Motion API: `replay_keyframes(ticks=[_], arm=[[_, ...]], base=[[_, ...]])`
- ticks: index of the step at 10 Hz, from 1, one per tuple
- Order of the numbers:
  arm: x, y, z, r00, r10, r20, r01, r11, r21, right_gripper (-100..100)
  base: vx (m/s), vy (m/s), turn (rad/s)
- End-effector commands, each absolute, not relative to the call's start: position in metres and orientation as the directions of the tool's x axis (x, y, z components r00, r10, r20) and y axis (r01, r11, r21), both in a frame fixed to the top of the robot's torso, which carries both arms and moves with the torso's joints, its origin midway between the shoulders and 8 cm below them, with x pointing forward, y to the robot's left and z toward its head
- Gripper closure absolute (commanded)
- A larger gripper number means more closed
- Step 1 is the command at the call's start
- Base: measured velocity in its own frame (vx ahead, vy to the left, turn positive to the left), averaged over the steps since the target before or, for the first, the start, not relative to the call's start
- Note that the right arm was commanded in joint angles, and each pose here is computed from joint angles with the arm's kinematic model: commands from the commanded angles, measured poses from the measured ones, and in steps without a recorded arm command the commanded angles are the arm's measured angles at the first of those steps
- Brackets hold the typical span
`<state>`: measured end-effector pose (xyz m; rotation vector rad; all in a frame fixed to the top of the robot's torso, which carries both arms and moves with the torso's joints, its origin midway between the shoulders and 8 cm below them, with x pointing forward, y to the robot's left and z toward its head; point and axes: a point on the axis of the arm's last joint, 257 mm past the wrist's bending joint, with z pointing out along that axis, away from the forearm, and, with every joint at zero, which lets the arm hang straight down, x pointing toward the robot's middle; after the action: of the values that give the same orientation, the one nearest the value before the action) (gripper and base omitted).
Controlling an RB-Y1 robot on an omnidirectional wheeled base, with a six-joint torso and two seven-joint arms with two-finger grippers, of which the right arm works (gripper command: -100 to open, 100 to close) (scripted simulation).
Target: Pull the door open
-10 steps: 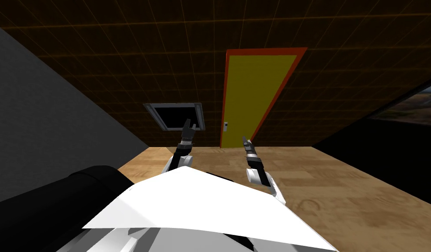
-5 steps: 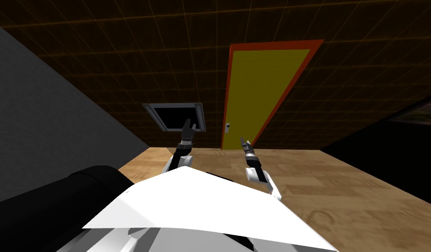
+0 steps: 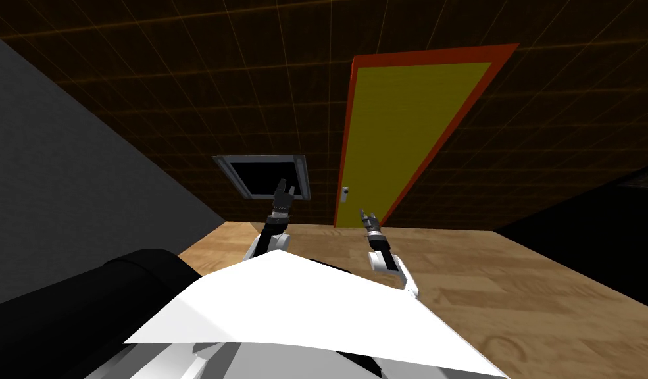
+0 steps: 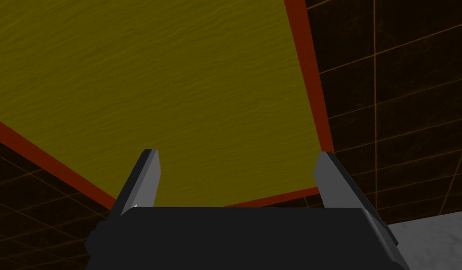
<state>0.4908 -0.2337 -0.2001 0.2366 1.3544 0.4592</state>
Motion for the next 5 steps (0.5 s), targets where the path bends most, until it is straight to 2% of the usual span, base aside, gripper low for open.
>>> replay_keyframes(ticks=[1,5], arm=[[0.494,-0.234,-0.209,0.133,0.408,-0.903,-0.169,0.907,0.385,-100],[0.502,-0.236,-0.230,0.105,0.316,-0.943,-0.147,0.943,0.300,-100]], base=[[0.098,0.043,0.038],[0.115,0.040,0.034]])
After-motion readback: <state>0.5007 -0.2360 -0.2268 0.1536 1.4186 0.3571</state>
